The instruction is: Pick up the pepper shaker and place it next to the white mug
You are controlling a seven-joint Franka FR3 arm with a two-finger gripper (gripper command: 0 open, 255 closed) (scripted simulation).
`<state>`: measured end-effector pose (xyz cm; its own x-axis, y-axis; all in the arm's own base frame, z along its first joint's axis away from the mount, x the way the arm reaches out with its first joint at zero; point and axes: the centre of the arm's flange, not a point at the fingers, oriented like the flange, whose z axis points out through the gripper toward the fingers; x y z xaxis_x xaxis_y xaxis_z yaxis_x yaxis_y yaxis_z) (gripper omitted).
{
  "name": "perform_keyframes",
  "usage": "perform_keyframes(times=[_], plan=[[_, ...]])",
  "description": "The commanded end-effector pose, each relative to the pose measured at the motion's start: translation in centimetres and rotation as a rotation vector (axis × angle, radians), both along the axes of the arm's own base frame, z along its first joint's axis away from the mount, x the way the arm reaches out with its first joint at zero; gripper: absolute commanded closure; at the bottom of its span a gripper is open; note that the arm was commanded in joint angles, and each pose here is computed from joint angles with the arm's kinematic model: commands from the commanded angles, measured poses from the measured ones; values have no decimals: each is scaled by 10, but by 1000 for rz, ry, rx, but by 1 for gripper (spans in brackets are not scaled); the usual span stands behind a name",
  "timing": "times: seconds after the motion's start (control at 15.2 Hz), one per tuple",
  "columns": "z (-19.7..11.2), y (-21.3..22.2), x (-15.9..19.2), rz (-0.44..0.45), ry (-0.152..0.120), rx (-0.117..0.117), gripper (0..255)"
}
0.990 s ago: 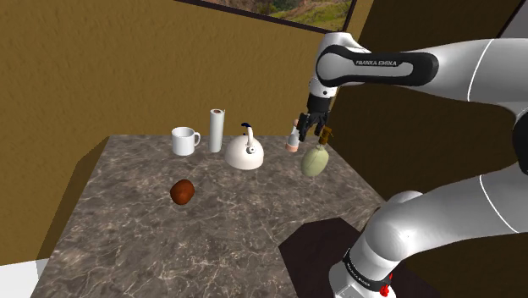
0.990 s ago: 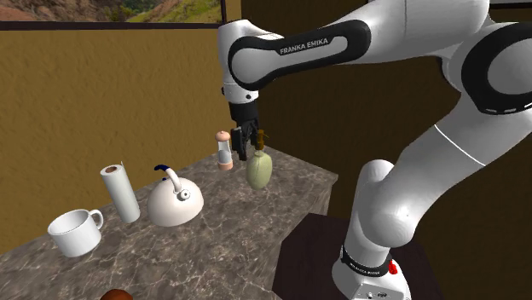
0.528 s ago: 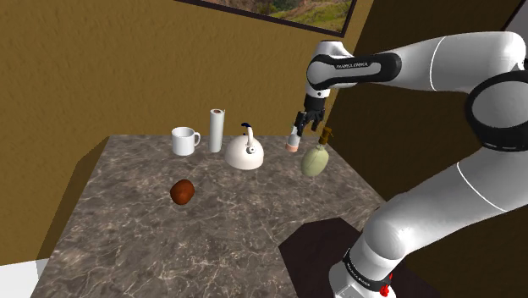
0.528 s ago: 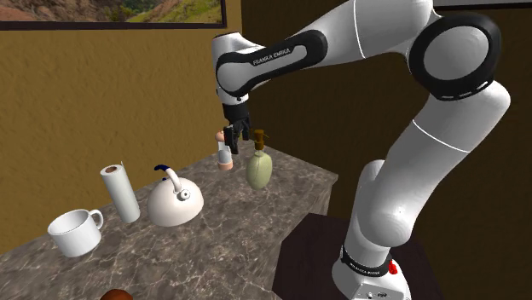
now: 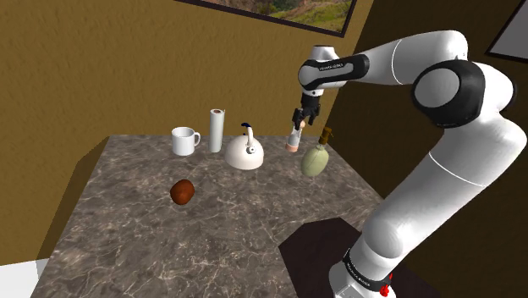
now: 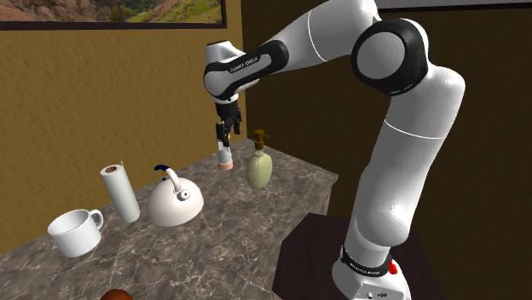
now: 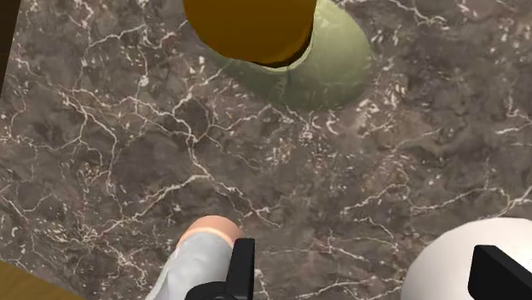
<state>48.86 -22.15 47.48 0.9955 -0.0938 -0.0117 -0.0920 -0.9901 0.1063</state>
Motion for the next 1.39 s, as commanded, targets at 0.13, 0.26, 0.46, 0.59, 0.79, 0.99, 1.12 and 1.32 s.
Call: perform_keyframes(times=[0.13, 0.26, 0.46, 0.59, 0.79, 0.99, 1.12, 1.32], plan=[[-11, -40, 26, -6, -14, -25, 0], [-15, -59, 40, -9, -21, -37, 0], [-21, -88, 62, -13, -31, -55, 0], [-25, -108, 76, -16, -38, -67, 0], [-36, -116, 81, -17, -41, -72, 0], [-52, -119, 81, -17, -41, -72, 0], [-62, -121, 82, -17, -41, -72, 0], [-65, -122, 82, -17, -41, -72, 0]])
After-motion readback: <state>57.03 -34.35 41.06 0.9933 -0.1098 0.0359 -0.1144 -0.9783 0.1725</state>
